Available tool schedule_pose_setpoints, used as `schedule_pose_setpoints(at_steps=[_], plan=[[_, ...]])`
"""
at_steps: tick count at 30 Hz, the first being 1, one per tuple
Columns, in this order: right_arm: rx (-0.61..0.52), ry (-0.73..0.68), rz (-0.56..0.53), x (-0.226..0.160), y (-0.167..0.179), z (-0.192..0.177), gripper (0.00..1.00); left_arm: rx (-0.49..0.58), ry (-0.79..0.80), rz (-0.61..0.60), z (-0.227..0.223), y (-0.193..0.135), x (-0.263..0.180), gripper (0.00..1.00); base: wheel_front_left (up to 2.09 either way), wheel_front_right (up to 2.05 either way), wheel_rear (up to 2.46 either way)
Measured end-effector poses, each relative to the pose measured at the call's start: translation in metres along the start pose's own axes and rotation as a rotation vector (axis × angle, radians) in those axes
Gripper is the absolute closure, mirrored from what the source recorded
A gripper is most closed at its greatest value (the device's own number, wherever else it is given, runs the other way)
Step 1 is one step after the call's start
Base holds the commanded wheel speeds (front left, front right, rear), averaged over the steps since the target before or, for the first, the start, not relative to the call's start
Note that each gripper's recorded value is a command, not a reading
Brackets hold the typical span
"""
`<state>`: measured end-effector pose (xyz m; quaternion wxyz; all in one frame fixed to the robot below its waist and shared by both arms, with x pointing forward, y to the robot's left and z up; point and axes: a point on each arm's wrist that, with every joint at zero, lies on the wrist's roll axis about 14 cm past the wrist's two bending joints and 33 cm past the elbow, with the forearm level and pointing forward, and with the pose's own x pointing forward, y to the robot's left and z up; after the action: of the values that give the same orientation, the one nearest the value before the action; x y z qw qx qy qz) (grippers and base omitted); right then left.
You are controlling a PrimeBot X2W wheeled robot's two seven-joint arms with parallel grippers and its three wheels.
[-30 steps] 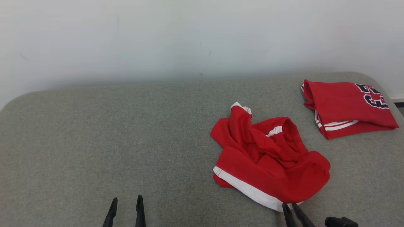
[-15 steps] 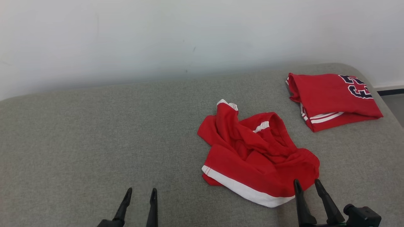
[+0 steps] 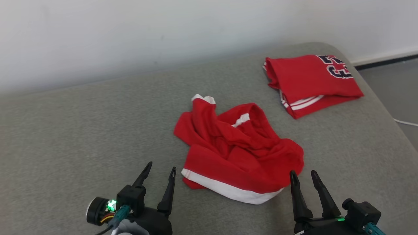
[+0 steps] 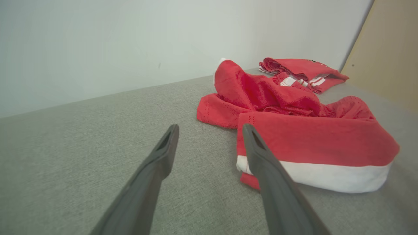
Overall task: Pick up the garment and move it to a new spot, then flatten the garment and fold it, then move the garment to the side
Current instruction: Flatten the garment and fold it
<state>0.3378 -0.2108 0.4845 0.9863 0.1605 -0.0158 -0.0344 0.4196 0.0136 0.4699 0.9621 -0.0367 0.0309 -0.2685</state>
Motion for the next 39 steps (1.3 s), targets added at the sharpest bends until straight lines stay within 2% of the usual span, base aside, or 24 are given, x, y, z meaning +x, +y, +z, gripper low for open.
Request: schedule_pose_setpoints(at_steps=[6,13,14,15,16,17,23,28,34,39], plan=[[0.003,-0.009,-0.083,-0.009,-0.021,0.003,0.0,0.022,0.082,-0.084,-0.024,-0.013,0.026,0.0,0.0,0.0,0.0],[-0.011,-0.014,-0.171,-0.02,-0.046,0.007,0.0,-0.007,0.178,-0.147,-0.058,-0.029,0.038,0.0,0.0,0.0,0.0],[-0.012,-0.014,-0.18,-0.021,-0.048,0.007,0.0,-0.015,0.197,-0.153,-0.064,-0.031,0.037,0.13,0.0,0.0,0.0],[-0.013,-0.014,-0.187,-0.021,-0.05,0.007,0.0,-0.02,0.214,-0.159,-0.069,-0.033,0.036,0.61,0.0,0.0,0.0],[-0.016,-0.015,-0.193,-0.022,-0.052,0.008,0.0,-0.03,0.221,-0.16,-0.072,-0.034,0.036,0.98,0.0,0.0,0.0],[-0.017,-0.017,-0.195,-0.022,-0.052,0.008,0.0,-0.038,0.225,-0.159,-0.073,-0.034,0.037,1.0,0.0,0.0,0.0],[-0.017,-0.028,-0.174,-0.017,-0.047,0.011,0.0,-0.046,0.17,-0.141,-0.055,-0.029,0.038,1.0,0.0,0.0,0.0],[-0.015,-0.017,-0.141,-0.013,-0.038,0.007,0.0,-0.067,0.055,-0.056,-0.021,-0.006,0.033,1.0,0.0,0.0,0.0],[-0.012,0.011,-0.08,-0.005,-0.021,-0.004,0.0,-0.098,-0.009,0.116,-0.008,0.036,-0.01,1.0,0.0,0.0,0.0],[-0.009,0.033,-0.022,0.005,-0.004,-0.012,0.0,-0.13,0.037,0.227,-0.029,0.052,-0.059,1.0,0.0,0.0,0.0]])
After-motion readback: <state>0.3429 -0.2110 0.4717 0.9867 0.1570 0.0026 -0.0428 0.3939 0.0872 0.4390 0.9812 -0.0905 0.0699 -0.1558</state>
